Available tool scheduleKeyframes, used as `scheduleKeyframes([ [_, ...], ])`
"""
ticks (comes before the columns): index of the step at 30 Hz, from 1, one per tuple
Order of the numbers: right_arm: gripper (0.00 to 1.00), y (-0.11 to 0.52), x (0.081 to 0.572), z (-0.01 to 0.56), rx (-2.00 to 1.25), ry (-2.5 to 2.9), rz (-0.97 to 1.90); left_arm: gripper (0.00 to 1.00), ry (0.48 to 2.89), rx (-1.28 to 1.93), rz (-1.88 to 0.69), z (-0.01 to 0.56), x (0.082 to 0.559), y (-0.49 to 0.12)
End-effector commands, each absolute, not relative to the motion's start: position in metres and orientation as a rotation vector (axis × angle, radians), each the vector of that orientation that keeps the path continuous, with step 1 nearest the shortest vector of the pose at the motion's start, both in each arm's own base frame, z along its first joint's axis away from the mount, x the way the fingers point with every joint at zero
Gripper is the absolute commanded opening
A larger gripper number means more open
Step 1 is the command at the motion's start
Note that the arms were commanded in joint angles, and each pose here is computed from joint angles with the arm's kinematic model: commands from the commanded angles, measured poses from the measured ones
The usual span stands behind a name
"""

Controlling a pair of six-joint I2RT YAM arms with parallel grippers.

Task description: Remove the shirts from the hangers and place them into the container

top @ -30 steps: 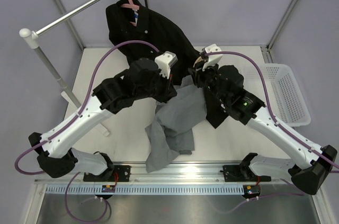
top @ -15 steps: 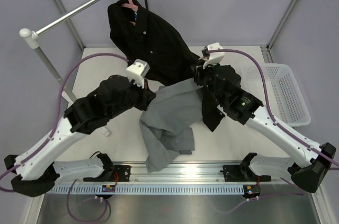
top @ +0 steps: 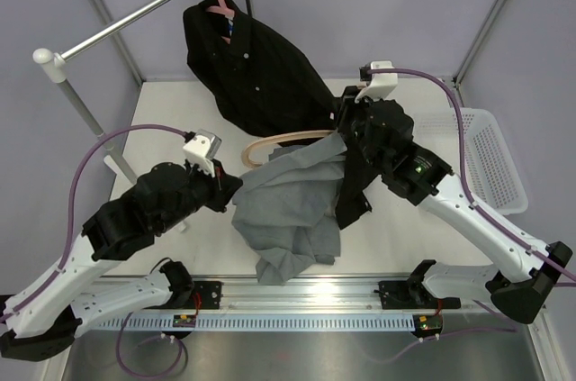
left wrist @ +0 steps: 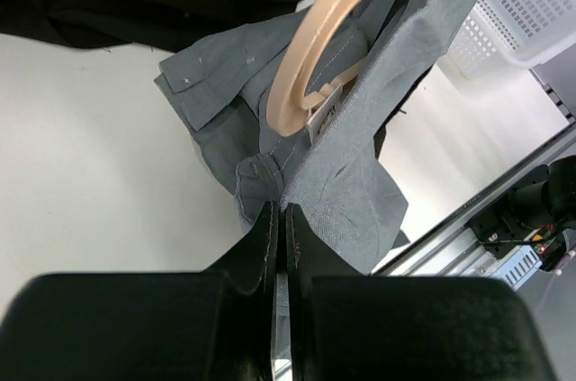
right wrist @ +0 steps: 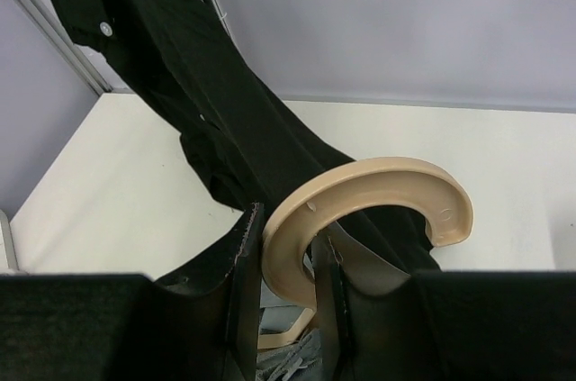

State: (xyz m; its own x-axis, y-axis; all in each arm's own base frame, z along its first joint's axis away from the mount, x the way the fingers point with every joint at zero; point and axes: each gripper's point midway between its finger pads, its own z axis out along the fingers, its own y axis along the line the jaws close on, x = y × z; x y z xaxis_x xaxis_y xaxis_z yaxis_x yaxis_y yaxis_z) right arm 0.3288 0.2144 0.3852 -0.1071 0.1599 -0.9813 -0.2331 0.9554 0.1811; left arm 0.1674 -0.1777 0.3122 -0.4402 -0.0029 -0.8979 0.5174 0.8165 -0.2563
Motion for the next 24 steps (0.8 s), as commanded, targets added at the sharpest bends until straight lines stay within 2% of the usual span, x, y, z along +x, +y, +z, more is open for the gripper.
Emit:
scheduleKeyframes([
  [1,0.0,0.183,0.337,0.413,0.075,1.589,0.229,0.0,2.002,0.398,-0.599,0.295,0.163,-0.174],
  [3,0.0,0.19,0.336,0.415,0.055,1.578,0.274,0.02,2.011,0.423,-0.627,0.294,0.162,-0.181],
  [4,0.0,0.196,0.334,0.415,0.029,1.569,0.306,0.23,2.01,0.442,-0.646,0.295,0.162,-0.187],
  [8,0.0,0.207,0.329,0.408,-0.045,1.565,0.355,0.89,1.953,0.483,-0.703,0.313,0.157,-0.192],
  [9,0.0,0.209,0.328,0.407,-0.062,1.563,0.363,0.94,1.937,0.482,-0.699,0.318,0.157,-0.19],
  [11,0.0,0.216,0.323,0.398,-0.126,1.569,0.387,0.99,1.883,0.485,-0.704,0.335,0.155,-0.185],
  [17,0.0,0.234,0.31,0.387,-0.241,1.551,0.472,0.99,1.797,0.517,-0.76,0.373,0.149,-0.187],
  [24,0.0,0.261,0.298,0.386,-0.345,1.537,0.52,0.97,1.94,0.683,-0.77,0.344,0.167,-0.244],
])
